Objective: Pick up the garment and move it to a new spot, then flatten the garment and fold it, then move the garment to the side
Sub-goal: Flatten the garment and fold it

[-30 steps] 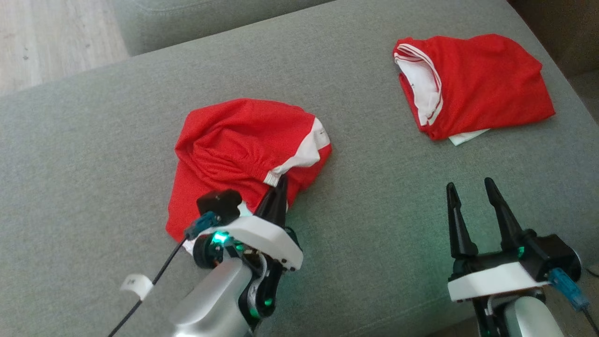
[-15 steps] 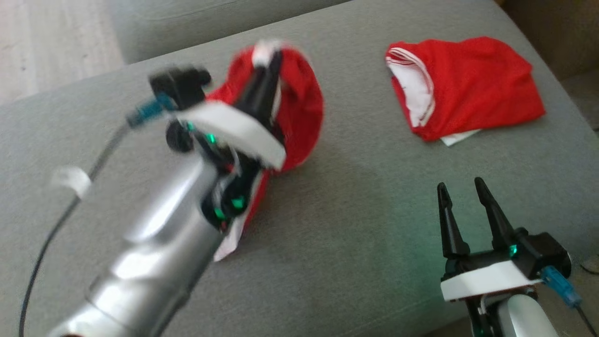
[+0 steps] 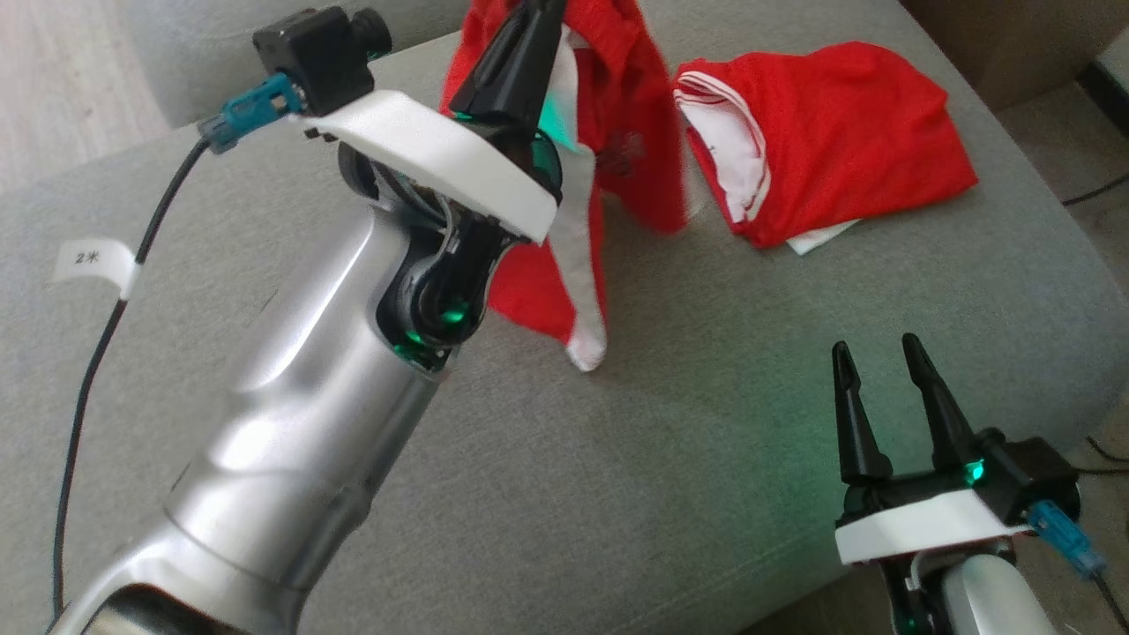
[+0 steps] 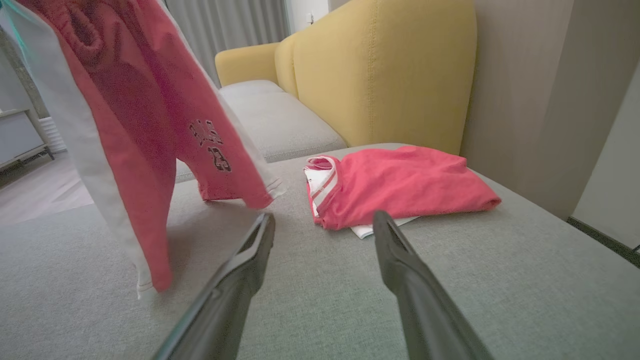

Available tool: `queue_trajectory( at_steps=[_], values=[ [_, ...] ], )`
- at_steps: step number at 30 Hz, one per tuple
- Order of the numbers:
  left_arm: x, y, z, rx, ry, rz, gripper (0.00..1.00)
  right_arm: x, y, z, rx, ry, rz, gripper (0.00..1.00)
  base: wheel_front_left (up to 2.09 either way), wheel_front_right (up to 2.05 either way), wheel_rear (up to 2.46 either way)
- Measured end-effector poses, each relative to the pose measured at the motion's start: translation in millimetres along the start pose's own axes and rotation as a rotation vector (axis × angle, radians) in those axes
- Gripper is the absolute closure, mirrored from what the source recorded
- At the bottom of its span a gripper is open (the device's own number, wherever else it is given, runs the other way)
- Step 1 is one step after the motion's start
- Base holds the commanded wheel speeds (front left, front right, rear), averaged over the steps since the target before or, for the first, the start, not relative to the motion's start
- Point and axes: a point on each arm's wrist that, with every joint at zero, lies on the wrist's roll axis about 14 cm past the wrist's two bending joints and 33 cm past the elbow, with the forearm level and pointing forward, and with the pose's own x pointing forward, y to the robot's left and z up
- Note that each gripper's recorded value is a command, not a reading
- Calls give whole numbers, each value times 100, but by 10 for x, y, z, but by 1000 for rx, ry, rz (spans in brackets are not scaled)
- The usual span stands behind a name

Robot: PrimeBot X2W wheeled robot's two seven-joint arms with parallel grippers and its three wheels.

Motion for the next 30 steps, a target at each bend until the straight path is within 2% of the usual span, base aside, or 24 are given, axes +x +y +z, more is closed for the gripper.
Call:
queue_trajectory(
  at_steps=[4,7,11,18,20,22,28,29,30],
  values=[
    [-156,20,2,-10,-5,-3,100,49,50,-17,8,4,16,0,0,0,0],
    [-465,179,-231,-29,62,44,100,98,108,-30,10,6,36,0,0,0,0],
    [-1187,513,-755,-64,219,191,100,173,215,-51,3,11,73,0,0,0,0],
    [-2409,902,-1227,-196,292,517,100,325,476,-99,-35,20,161,0,0,0,0],
    [-2639,949,-1331,-269,280,590,100,365,577,-122,-44,25,193,0,0,0,0],
    [-2867,1035,-1425,-282,283,664,100,403,671,-145,-51,29,222,0,0,0,0],
    [-3270,1246,-1467,-250,250,795,100,469,888,-195,-67,38,289,0,0,0,0],
    [-3310,1267,-1473,-247,244,811,91,473,908,-194,-68,37,295,0,0,0,0],
    [-3337,1282,-1482,-252,241,823,24,475,918,-192,-68,36,298,0,0,0,0]
  ],
)
